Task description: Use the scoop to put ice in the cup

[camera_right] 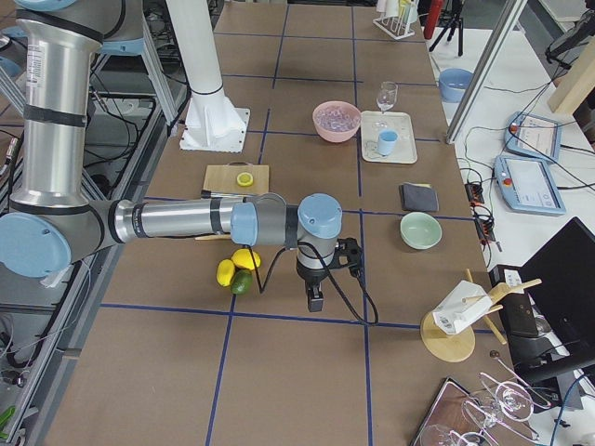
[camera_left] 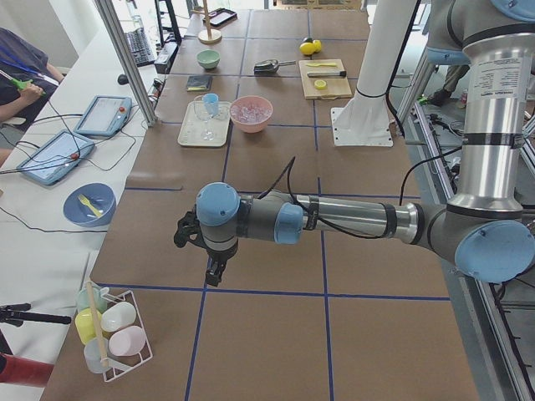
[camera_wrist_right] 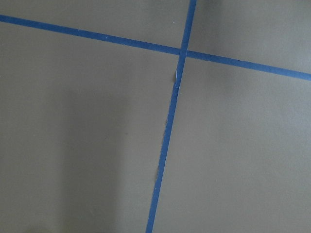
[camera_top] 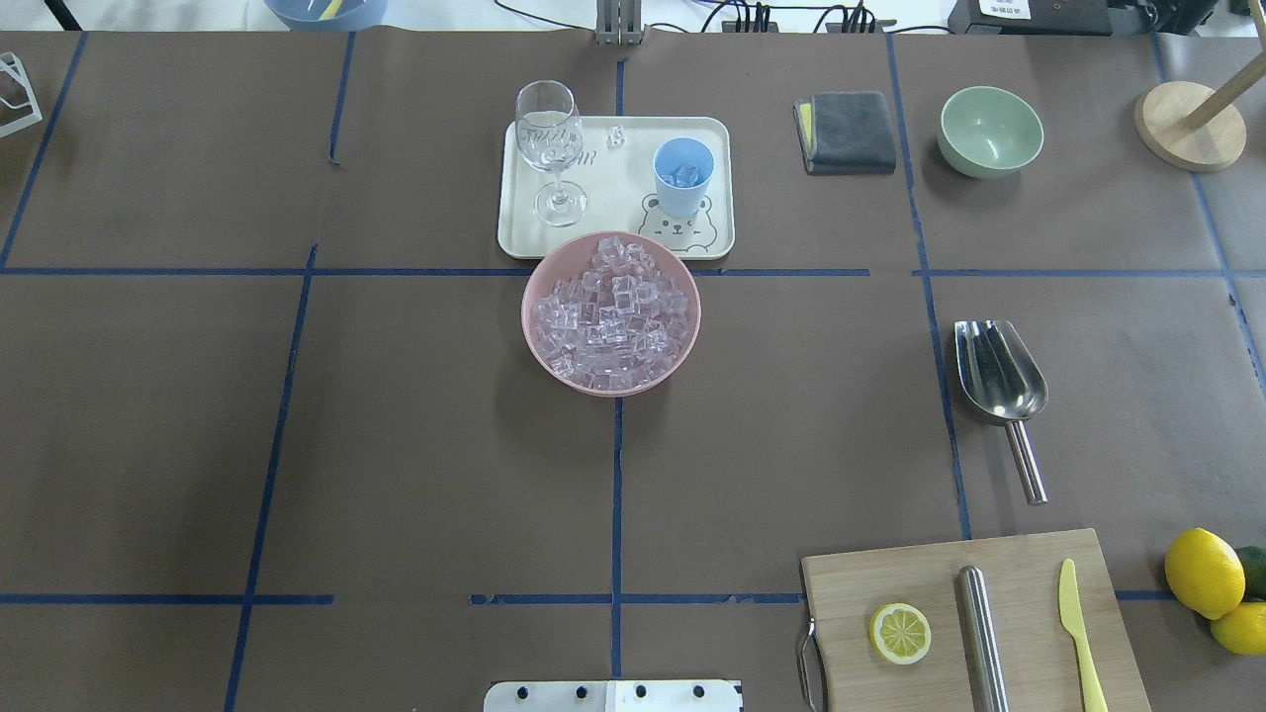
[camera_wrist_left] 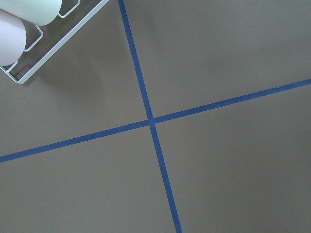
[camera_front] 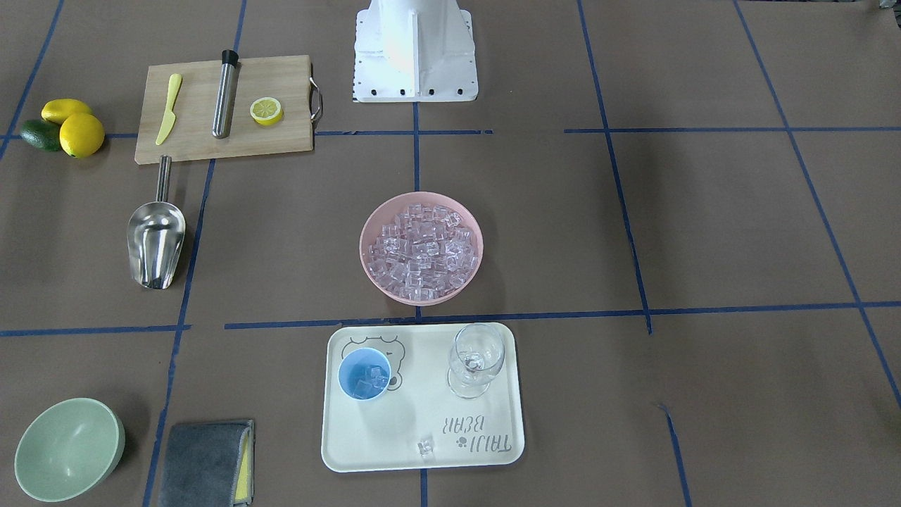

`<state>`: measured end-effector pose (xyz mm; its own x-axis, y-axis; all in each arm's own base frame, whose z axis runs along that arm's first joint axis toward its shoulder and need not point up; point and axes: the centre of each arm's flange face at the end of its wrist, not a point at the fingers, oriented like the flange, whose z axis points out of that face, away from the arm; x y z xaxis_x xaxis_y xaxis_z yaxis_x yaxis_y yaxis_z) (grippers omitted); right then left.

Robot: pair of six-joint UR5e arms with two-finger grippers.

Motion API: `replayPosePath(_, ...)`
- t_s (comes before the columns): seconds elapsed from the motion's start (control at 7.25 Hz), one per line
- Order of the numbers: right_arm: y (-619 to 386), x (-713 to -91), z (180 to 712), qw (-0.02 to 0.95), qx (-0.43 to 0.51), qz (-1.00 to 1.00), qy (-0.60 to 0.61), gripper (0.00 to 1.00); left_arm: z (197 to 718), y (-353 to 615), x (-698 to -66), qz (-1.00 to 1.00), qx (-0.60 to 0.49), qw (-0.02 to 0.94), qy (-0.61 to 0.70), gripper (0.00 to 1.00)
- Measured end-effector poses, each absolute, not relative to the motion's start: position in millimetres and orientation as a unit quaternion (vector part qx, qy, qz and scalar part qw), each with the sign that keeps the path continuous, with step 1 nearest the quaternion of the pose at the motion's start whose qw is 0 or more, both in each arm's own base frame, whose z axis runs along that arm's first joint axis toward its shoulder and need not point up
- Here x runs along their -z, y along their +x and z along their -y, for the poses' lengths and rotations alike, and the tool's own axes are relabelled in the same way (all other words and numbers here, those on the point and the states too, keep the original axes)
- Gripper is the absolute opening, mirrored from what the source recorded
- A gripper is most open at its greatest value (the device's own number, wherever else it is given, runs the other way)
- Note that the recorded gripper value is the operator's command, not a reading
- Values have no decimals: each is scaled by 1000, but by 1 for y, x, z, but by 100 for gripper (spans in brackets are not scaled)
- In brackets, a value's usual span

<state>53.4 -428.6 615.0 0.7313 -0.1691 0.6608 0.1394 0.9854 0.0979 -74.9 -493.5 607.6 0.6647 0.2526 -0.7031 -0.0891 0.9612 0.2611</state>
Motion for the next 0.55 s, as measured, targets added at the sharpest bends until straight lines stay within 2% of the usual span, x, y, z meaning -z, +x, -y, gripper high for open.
replayPosePath(0.55,53,-615,429,930,82,358,20,100,491,-75,-611,-400,-93,906,99,100)
